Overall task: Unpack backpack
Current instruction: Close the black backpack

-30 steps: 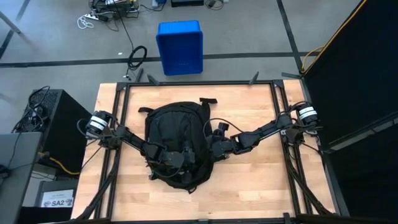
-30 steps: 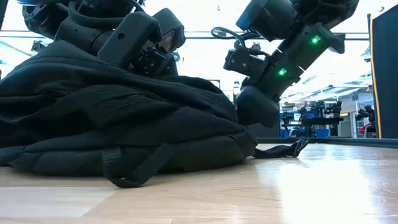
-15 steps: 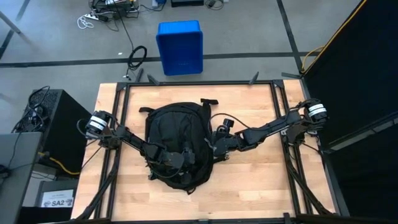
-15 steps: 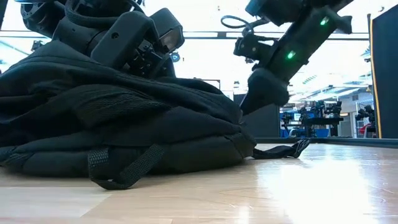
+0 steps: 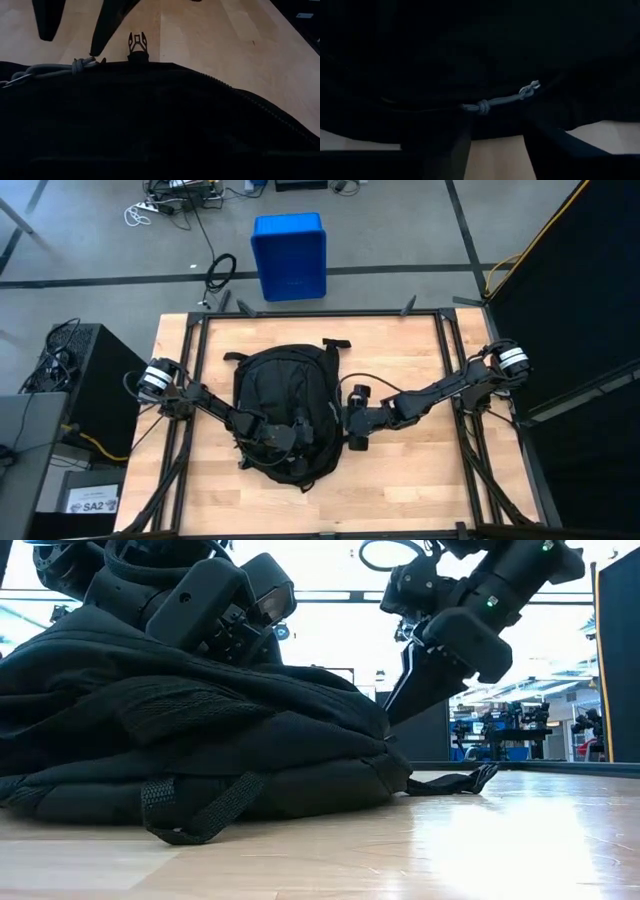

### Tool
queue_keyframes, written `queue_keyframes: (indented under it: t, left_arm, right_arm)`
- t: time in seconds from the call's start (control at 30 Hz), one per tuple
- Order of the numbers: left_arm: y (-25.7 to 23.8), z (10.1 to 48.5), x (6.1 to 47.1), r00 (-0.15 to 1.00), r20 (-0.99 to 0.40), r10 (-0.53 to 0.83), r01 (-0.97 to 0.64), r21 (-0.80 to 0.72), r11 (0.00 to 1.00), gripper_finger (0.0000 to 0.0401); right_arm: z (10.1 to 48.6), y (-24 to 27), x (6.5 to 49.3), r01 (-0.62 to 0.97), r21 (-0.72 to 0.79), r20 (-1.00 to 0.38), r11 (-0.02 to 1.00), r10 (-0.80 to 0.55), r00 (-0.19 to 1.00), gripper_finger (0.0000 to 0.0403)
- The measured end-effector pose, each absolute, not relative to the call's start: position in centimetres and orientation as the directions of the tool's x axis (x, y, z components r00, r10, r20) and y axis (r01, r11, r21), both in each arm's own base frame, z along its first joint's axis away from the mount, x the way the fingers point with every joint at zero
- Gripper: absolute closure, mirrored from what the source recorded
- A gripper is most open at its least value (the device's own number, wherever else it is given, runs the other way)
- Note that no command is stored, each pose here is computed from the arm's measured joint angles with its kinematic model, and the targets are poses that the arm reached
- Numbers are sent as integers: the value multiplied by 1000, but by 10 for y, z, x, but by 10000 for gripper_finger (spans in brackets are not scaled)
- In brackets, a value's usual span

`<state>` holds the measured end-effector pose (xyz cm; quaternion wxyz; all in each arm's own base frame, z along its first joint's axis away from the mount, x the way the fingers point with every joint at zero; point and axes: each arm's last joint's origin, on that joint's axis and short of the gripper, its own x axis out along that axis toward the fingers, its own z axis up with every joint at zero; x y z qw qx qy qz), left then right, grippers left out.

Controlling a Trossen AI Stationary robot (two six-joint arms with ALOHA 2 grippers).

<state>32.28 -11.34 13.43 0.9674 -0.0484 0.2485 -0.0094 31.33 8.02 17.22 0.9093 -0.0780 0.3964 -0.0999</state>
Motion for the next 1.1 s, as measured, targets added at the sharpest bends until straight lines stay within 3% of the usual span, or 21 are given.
queue_keyframes:
  t: [0.3,0.7,1.1]
  left_arm:
    - [-113,134,323,876,-480,-40,-8,-97,995,355]
    - [-113,134,323,877,-479,-40,-8,-98,995,355]
    - [-113,135,323,883,-467,-41,-7,-101,995,355]
  right_arm:
    - [173,81,317,177,-153,-686,972,-234,690,209]
    - [175,88,321,108,-150,-655,983,-181,734,185]
    - [160,77,317,249,-383,-630,889,-449,634,214]
